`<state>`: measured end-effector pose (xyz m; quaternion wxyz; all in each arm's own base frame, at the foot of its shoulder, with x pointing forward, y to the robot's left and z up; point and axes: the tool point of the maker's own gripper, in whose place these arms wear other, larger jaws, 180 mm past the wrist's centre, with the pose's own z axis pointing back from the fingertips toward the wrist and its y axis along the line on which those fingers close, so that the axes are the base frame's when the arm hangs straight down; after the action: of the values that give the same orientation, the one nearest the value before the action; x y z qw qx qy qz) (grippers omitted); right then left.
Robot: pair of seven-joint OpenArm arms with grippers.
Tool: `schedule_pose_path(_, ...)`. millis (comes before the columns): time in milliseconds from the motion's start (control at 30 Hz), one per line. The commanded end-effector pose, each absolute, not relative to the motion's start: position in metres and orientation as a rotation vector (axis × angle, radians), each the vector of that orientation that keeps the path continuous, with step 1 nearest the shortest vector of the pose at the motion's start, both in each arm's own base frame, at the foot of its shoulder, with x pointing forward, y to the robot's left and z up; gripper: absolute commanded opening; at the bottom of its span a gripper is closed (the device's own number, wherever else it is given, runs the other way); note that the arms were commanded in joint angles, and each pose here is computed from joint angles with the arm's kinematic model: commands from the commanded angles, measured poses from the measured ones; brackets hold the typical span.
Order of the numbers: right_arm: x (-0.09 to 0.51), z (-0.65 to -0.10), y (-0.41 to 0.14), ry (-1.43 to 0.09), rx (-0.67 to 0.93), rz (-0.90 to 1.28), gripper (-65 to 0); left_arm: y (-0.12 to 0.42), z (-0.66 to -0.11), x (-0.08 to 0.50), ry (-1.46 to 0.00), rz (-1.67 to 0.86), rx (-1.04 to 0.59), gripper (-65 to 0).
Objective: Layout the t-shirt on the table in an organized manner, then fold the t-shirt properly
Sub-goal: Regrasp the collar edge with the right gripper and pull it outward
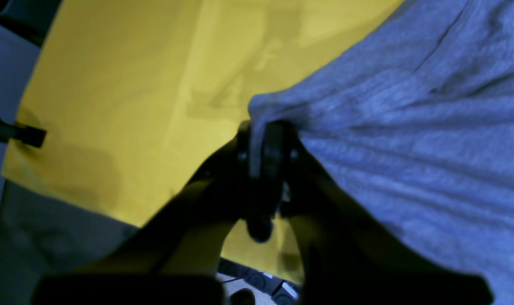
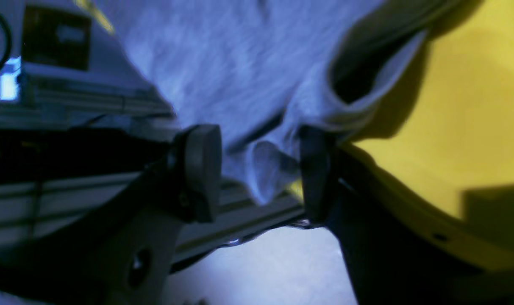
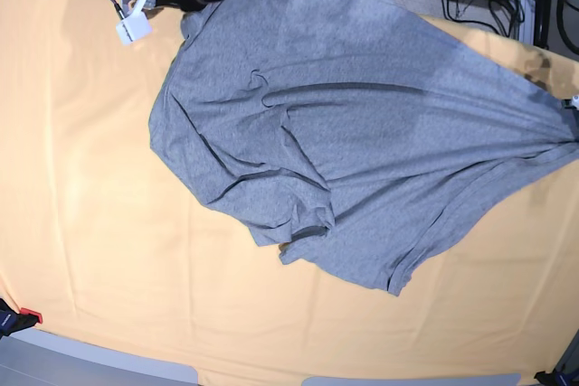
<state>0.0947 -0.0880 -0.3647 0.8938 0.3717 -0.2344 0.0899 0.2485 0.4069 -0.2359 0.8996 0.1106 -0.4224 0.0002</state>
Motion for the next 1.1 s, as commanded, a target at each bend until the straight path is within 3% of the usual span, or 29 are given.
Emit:
schedule_pose_path(0,0.099,-0.361,-0.091,-0.515,0.752,0.197,-33.1,0.412,-0.218,0.255,-0.919,-0.015,0.26,-65.0)
schedule_pose_path(200,0.103,-0.377,-0.111,-0.517,0.598,0.224,-33.1,0.412,-0.218,0.255,-0.916,-0.014,0.26,-65.0)
schedule_pose_path(367,0.102,-0.378,-0.106,-0.511,0.608,0.229,-33.1,0.41,-0.218,0.255,-0.921,-0.013,0.245,-65.0)
schedule_pose_path(600,0.086,-0.405,-0.122,-0.367,0.452,0.226,-33.3,0.409,-0.218,0.255,-0.921,-0.012,0.238,-65.0)
schedule_pose_path(833,0.089,-0.396,-0.109,-0.407,0.529,0.242,-34.0,0.409,-0.218,0.255,-0.921,-0.012,0.238,-65.0)
schedule_pose_path(900,0.091,-0.394,-0.107,-0.423,0.539,0.254,-41.5,0.409,-0.218,0.255,-0.921,-0.012,0.238,-65.0)
schedule_pose_path(1000,0.094,-0.39,-0.104,-0.459,0.554,0.289,-60.6,0.408,-0.218,0.256,-0.924,-0.012,0.234,-65.0)
schedule_pose_path(1033,0.095,-0.39,-0.104,-0.463,0.555,0.287,-65.0,0.407,-0.218,0.256,-0.925,-0.011,0.23,-65.0)
schedule_pose_path(1067,0.095,-0.39,-0.104,-0.463,0.554,0.288,-65.0,0.407,-0.218,0.256,-0.925,-0.012,0.23,-65.0)
